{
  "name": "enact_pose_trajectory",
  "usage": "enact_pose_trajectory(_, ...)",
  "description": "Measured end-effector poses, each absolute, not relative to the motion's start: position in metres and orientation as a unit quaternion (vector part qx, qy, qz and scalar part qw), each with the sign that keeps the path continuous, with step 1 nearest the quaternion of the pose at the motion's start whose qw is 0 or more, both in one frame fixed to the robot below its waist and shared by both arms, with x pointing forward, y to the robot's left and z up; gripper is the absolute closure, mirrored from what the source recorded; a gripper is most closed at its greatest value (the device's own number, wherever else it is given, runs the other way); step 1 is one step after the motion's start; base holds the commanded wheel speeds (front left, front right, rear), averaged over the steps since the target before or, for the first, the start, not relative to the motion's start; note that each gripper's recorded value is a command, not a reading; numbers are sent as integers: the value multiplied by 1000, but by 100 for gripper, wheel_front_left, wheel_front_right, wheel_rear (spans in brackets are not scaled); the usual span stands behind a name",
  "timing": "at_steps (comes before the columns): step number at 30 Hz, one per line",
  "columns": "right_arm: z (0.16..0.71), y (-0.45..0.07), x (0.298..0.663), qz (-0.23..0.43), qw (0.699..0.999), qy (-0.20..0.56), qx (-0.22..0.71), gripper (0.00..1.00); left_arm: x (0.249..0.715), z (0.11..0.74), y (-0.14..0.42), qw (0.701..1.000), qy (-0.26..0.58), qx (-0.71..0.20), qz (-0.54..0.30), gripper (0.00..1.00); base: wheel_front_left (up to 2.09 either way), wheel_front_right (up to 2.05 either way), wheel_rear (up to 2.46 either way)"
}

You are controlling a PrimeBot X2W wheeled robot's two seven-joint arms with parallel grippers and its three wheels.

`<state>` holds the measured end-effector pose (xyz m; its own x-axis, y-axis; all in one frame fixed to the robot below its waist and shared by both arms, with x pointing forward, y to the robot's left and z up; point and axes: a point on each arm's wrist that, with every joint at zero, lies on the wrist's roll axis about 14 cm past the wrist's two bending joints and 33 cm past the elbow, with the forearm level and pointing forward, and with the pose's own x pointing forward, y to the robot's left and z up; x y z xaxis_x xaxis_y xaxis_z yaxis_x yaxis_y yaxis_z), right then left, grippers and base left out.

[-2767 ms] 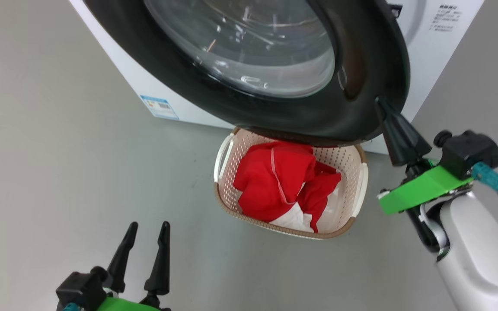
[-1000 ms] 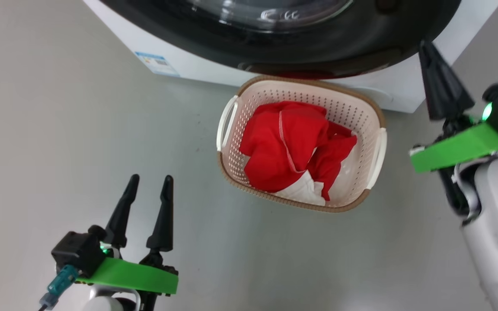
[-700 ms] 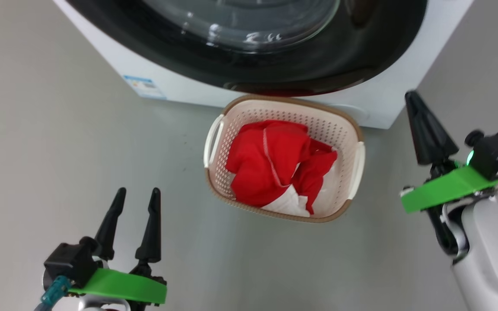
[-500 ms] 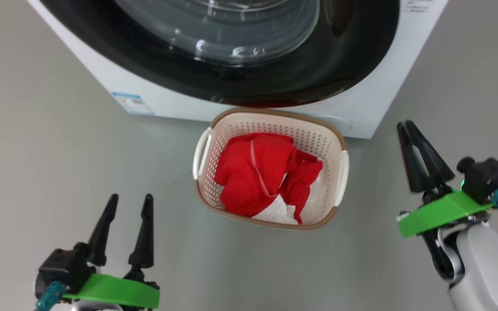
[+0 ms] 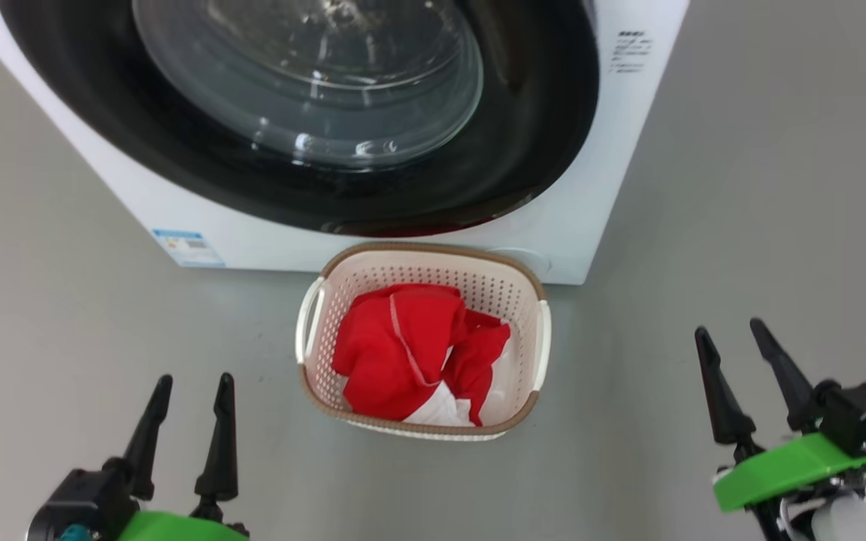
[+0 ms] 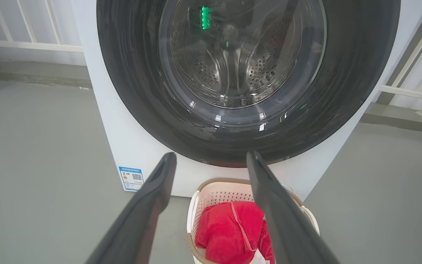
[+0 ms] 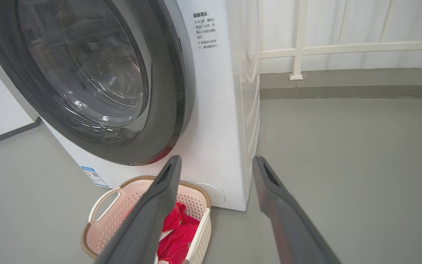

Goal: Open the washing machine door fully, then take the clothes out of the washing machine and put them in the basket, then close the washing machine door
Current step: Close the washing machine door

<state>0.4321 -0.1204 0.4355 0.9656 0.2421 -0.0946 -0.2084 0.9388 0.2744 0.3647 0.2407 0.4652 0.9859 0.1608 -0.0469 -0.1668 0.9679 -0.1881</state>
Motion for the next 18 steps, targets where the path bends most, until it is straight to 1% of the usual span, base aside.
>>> enact_pose_trajectory(9,436,-148,396,73,986,68,134,0,356,467,230,993,14,-94,67,0,0,0,0)
enact_pose_trajectory(18,442,-168,375,38,988,59,138,0,360,472,223,995,7,-89,49,0,0,0,0)
